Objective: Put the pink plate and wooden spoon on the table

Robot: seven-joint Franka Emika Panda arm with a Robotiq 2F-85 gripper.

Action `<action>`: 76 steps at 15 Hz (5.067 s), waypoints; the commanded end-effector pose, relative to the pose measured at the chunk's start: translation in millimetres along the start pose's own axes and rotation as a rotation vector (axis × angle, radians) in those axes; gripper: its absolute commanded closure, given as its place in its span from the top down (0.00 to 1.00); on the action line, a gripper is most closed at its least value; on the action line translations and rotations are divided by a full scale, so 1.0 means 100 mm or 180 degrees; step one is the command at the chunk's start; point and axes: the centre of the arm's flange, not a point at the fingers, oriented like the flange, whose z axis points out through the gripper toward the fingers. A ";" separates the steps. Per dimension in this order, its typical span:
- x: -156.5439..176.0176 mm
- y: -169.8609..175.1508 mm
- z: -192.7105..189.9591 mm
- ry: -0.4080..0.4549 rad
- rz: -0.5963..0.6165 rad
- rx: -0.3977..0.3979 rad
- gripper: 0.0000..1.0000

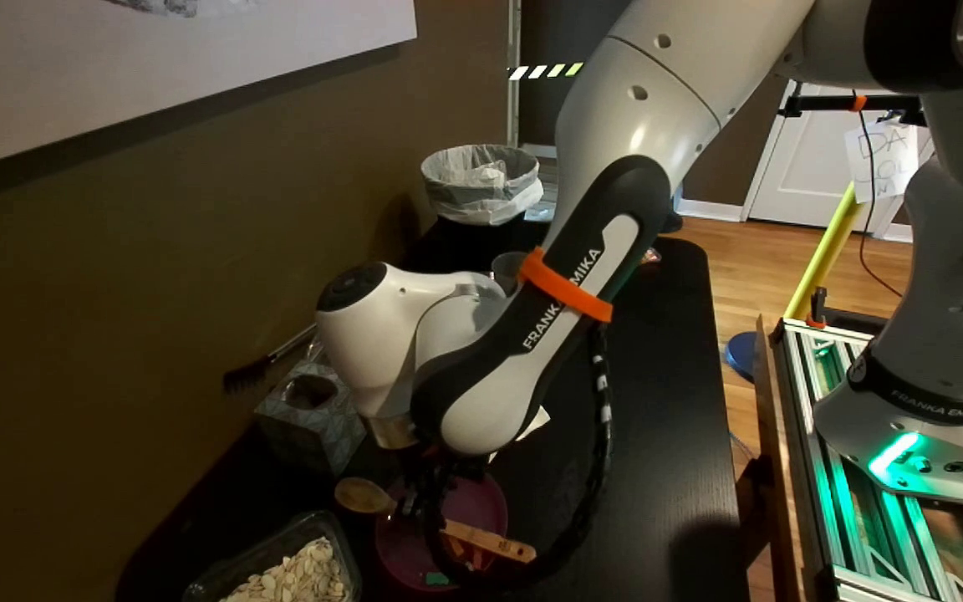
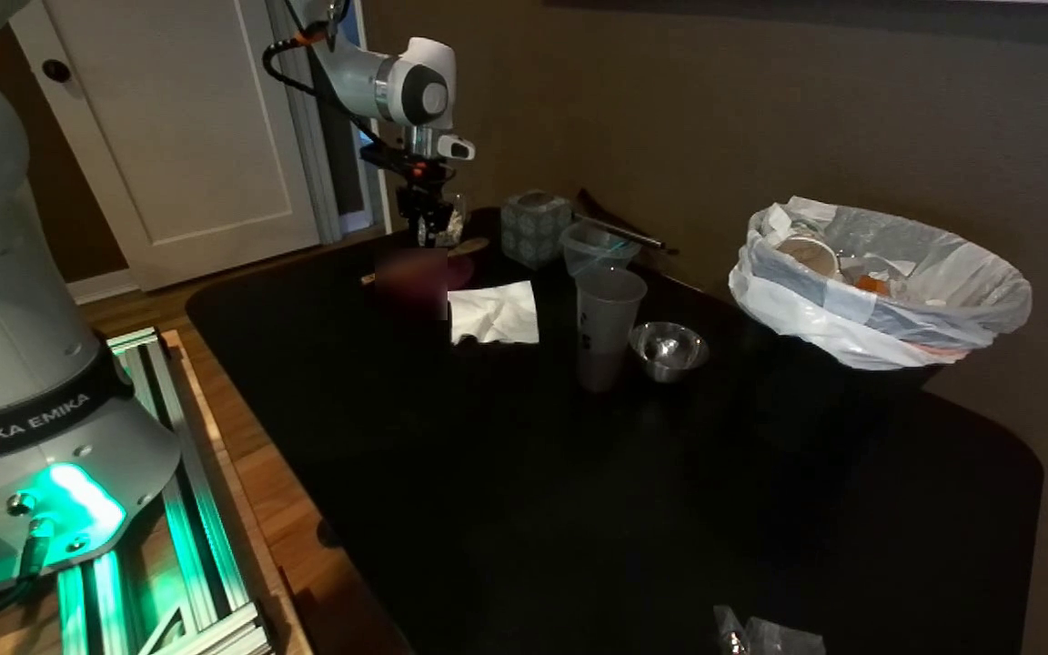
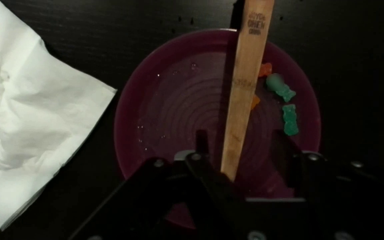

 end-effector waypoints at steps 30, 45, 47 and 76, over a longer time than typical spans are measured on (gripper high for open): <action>-1.18 0.63 -0.20 -0.0299 0.0472 0.0047 0.05; -1.22 1.26 -0.10 -0.0380 0.1135 0.0429 0.05; -1.32 1.60 -0.05 -0.0432 0.1463 0.0591 0.05; -1.77 3.88 0.66 0.0420 0.3503 -0.0024 0.69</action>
